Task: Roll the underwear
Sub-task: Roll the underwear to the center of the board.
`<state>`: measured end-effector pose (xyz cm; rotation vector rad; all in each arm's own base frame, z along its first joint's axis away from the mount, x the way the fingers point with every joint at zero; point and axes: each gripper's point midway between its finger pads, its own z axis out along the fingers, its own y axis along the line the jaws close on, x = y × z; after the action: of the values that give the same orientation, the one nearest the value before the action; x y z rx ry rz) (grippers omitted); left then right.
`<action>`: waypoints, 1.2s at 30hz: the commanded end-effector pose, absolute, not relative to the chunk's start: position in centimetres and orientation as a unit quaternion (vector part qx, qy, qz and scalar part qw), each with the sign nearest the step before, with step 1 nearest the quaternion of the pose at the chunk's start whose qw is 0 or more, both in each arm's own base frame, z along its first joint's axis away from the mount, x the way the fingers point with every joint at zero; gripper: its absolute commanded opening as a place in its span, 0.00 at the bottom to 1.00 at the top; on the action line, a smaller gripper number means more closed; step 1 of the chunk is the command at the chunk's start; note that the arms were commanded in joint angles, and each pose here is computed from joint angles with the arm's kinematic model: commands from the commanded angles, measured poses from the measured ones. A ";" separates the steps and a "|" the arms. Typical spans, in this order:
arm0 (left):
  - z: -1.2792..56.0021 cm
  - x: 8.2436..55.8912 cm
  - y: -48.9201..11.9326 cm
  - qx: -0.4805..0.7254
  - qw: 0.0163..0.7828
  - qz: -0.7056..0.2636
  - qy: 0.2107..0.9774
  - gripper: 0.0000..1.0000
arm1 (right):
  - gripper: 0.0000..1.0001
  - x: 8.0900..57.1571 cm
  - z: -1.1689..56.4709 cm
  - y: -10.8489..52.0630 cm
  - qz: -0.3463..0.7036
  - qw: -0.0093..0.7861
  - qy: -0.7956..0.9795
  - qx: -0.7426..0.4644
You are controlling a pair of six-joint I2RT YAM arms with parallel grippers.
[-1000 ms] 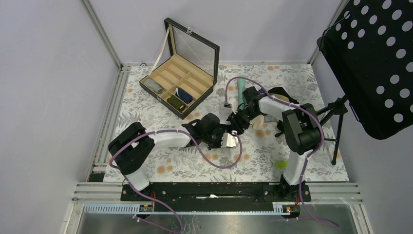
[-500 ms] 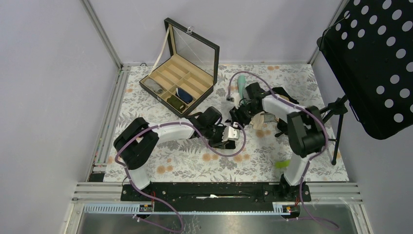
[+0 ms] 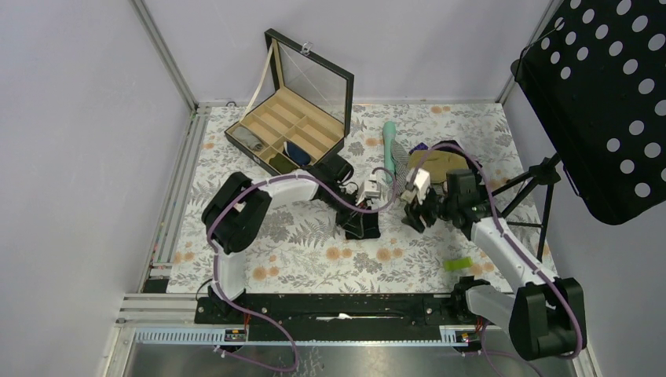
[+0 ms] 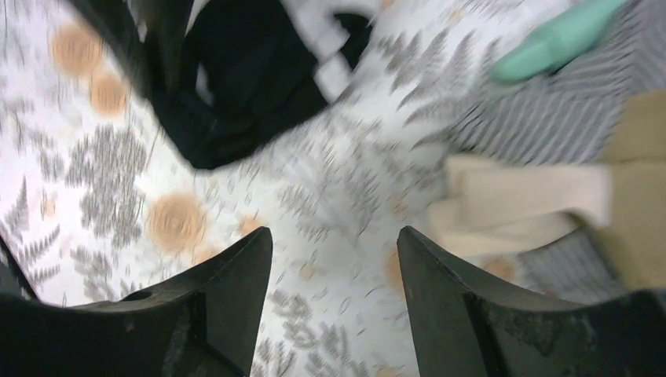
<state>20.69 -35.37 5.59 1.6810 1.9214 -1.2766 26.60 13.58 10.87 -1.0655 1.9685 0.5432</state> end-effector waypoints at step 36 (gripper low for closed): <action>4.4 25.0 -34.9 0.412 0.039 -0.567 0.712 0.00 | 0.47 22.7 3.3 25.6 0.204 0.331 0.536 -0.749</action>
<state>23.16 -34.63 5.42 1.2346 2.2081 -1.8362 22.08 24.91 3.19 -1.9153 1.4115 0.5376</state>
